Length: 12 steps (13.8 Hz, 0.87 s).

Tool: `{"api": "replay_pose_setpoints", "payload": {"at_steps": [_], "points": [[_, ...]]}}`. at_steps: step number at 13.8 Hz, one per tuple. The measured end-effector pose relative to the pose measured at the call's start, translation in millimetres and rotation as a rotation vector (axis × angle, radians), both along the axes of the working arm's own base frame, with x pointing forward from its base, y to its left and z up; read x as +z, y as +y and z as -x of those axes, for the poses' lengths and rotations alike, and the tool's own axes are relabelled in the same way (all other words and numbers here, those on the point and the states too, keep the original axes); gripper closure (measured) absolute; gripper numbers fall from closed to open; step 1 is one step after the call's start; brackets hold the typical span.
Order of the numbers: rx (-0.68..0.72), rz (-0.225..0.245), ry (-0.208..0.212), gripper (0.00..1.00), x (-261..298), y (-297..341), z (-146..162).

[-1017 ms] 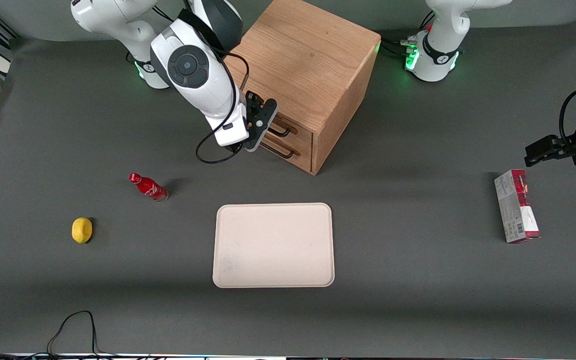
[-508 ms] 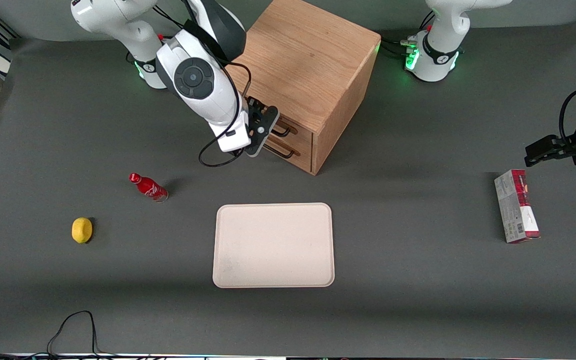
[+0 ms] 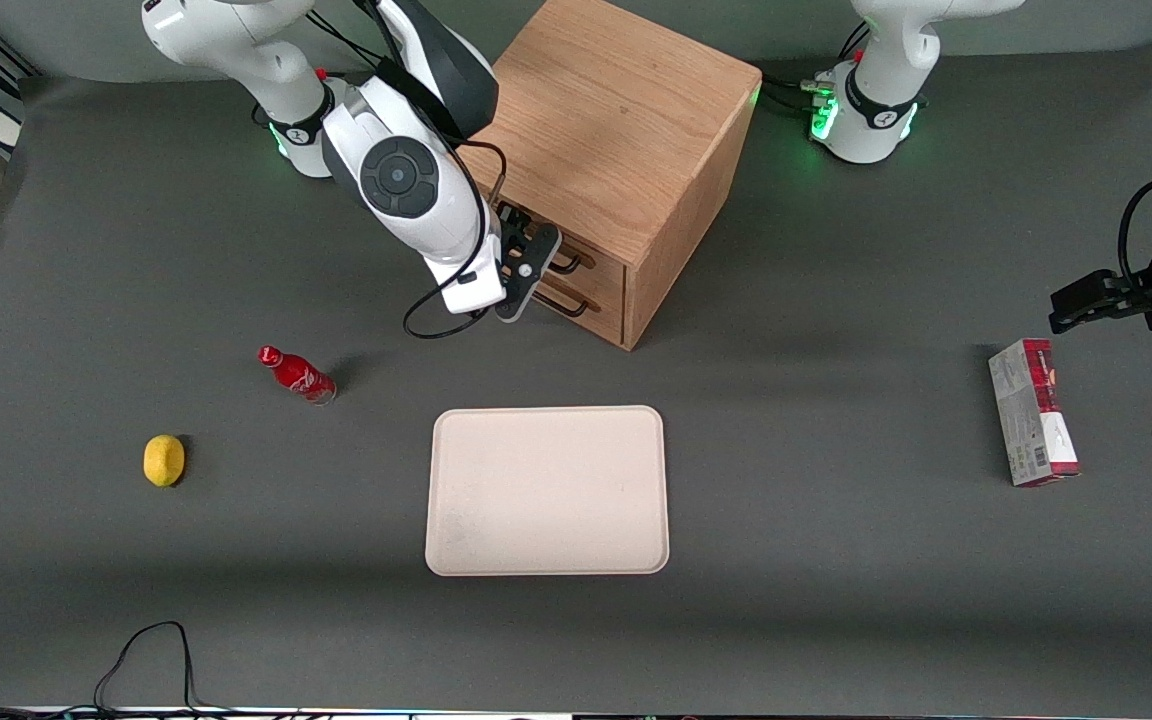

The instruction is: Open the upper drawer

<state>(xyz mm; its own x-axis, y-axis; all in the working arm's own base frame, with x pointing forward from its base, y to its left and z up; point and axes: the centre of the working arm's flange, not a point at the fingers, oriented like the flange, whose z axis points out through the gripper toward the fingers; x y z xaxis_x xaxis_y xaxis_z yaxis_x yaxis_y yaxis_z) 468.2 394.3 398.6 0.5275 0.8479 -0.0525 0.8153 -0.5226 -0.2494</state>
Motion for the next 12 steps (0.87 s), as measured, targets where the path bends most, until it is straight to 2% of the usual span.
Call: {"api": "replay_pose_setpoints", "payload": {"at_steps": [8,12], "points": [[-0.005,0.003,0.002,0.0,-2,-2,-3],[-0.038,0.026,-0.01,0.0,-12,-19,-27]]}}
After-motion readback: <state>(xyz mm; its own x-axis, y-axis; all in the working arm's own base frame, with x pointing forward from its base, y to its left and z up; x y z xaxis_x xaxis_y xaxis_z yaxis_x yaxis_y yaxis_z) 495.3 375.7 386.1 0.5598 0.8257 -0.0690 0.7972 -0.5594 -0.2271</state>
